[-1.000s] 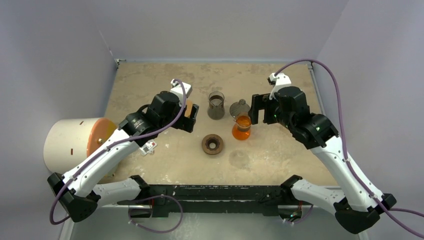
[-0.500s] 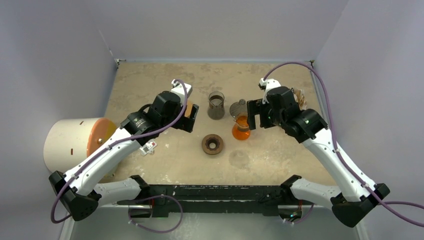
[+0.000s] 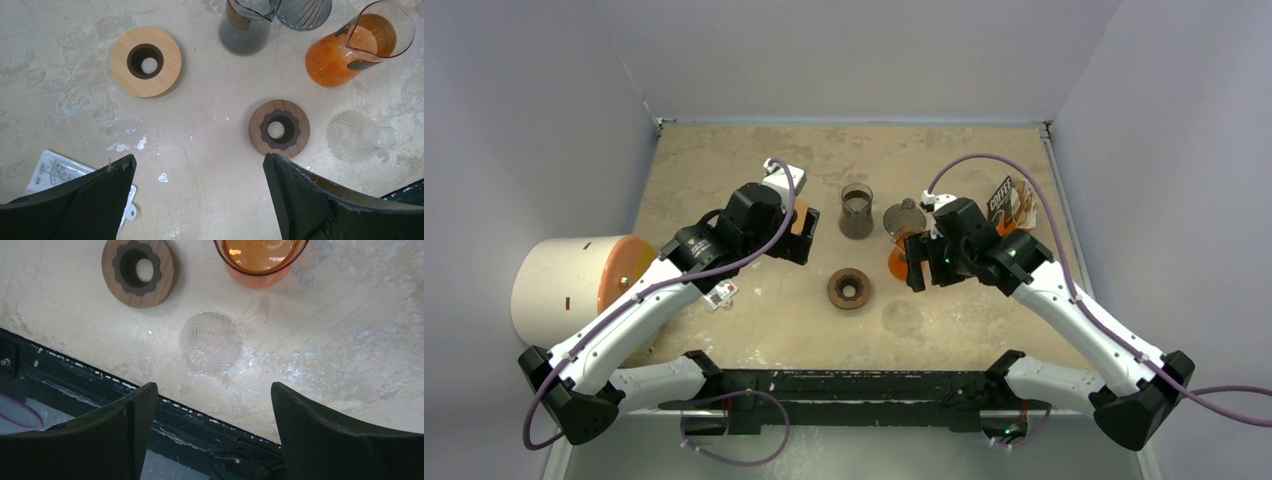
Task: Place the coffee filter in the dripper
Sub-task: Pick up the coffee dripper from the center of the board.
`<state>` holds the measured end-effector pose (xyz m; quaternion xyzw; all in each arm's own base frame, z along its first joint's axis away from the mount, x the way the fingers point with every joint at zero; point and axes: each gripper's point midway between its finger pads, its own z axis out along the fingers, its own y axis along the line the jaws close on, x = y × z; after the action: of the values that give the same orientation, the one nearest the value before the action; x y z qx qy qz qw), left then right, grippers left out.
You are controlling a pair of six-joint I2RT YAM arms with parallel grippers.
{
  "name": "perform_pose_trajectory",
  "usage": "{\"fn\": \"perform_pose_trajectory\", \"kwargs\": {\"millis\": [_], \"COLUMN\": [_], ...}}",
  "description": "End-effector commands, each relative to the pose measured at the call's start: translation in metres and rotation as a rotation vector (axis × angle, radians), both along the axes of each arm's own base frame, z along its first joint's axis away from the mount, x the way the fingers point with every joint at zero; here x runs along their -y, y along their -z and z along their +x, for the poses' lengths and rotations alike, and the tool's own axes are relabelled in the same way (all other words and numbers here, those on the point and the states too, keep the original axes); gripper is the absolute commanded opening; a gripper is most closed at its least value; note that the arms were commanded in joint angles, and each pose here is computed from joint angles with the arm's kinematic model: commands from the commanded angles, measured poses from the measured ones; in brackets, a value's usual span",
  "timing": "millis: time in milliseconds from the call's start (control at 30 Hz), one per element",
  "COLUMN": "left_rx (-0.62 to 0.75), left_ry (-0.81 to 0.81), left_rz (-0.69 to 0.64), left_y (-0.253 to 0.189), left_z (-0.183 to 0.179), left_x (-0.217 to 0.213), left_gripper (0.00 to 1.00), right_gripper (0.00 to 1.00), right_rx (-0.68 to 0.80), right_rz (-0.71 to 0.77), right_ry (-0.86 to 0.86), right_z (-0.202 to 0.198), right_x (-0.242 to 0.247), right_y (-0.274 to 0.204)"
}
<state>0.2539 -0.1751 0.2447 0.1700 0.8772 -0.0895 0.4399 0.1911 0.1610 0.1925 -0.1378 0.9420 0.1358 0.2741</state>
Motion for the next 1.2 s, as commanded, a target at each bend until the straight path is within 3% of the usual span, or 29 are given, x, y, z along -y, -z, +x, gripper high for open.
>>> {"fn": "perform_pose_trajectory", "kwargs": {"millis": [0, 300, 567, 700, 1167], "left_rx": [0.021, 0.014, 0.022, 0.026, 0.016], "left_ry": [0.003, 0.012, 0.01, 0.01, 0.028], "left_rz": [-0.002, -0.006, -0.008, -0.007, -0.014], "left_y": [-0.005, -0.004, -0.006, -0.006, -0.005], "left_z": [-0.001, -0.002, -0.003, -0.003, -0.004], "left_x": [-0.003, -0.001, -0.003, -0.004, 0.0], "left_gripper": [0.99, 0.98, 0.98, 0.98, 0.98], "right_gripper": [0.86, 0.79, 0.72, 0.69, 0.67], "right_rx": [-0.031, 0.087, 0.13, 0.048, -0.099], "right_rz": [-0.037, -0.069, -0.034, 0.059, -0.065], "right_ry": [0.07, 0.257, 0.252, 0.114, 0.075], "right_z": [-0.002, 0.038, 0.063, 0.042, -0.022], "right_x": [0.004, 0.011, -0.009, -0.034, -0.024], "right_y": [0.019, 0.011, 0.0, 0.01, 0.053]}}
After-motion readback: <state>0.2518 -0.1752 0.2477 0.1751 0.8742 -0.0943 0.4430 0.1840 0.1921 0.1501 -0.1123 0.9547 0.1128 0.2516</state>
